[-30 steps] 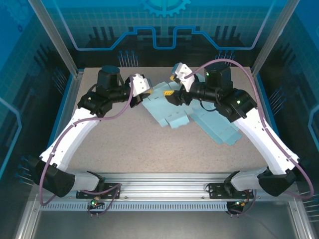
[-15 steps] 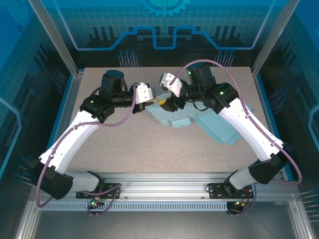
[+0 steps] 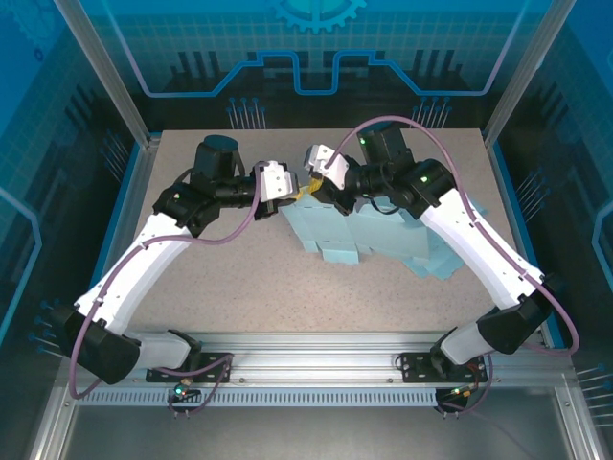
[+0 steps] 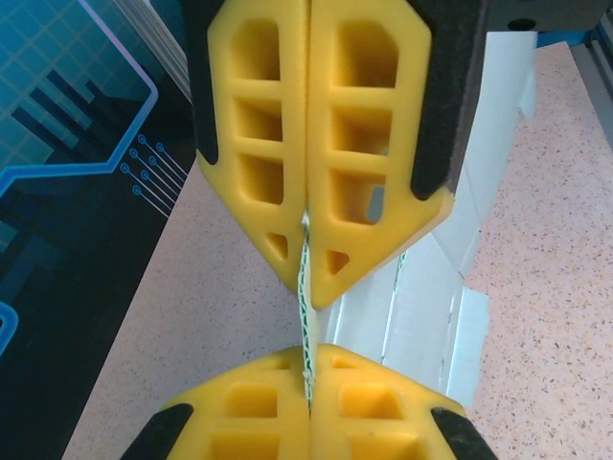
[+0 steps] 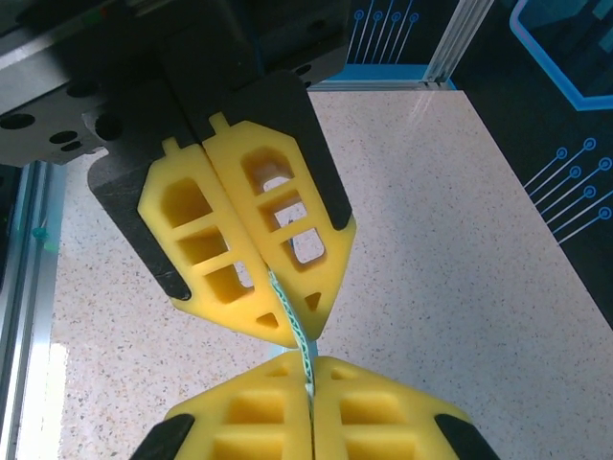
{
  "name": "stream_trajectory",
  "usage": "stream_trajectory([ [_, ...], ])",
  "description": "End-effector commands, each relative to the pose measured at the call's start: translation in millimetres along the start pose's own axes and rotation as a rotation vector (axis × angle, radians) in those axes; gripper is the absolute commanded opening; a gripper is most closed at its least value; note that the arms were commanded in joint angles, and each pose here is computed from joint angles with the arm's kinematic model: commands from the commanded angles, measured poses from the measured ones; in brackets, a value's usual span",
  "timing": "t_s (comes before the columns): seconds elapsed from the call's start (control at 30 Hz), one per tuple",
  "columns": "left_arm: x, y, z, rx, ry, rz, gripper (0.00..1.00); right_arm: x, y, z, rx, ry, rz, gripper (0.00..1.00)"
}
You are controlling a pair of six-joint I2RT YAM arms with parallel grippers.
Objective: Fold the paper box
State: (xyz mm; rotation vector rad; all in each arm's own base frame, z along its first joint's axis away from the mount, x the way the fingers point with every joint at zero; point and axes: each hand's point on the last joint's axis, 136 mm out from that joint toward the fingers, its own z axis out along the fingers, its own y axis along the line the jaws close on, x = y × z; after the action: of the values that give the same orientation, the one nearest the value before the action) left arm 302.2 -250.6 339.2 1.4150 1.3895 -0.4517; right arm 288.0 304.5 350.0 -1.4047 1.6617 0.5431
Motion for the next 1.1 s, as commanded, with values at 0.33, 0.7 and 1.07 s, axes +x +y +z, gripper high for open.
stream_trajectory([
  [0.33, -34.2, 27.4, -27.8, -0.157, -0.163, -0.117, 0.92, -2.1, -6.5, -14.6, 0.083, -0.102, 0.040, 0.00],
  [0.7, 18.7, 37.8, -90.1, -0.400, -0.387, -0.379, 0.99, -14.9, -21.9, -45.0, 0.220, -0.248, 0.100, 0.00],
  [1.07, 51.1, 4.5, -52.6, -0.006, -0.392, -0.479, 0.99, -29.8, 2.1, -79.3, 0.197, -0.363, 0.093, 0.00],
])
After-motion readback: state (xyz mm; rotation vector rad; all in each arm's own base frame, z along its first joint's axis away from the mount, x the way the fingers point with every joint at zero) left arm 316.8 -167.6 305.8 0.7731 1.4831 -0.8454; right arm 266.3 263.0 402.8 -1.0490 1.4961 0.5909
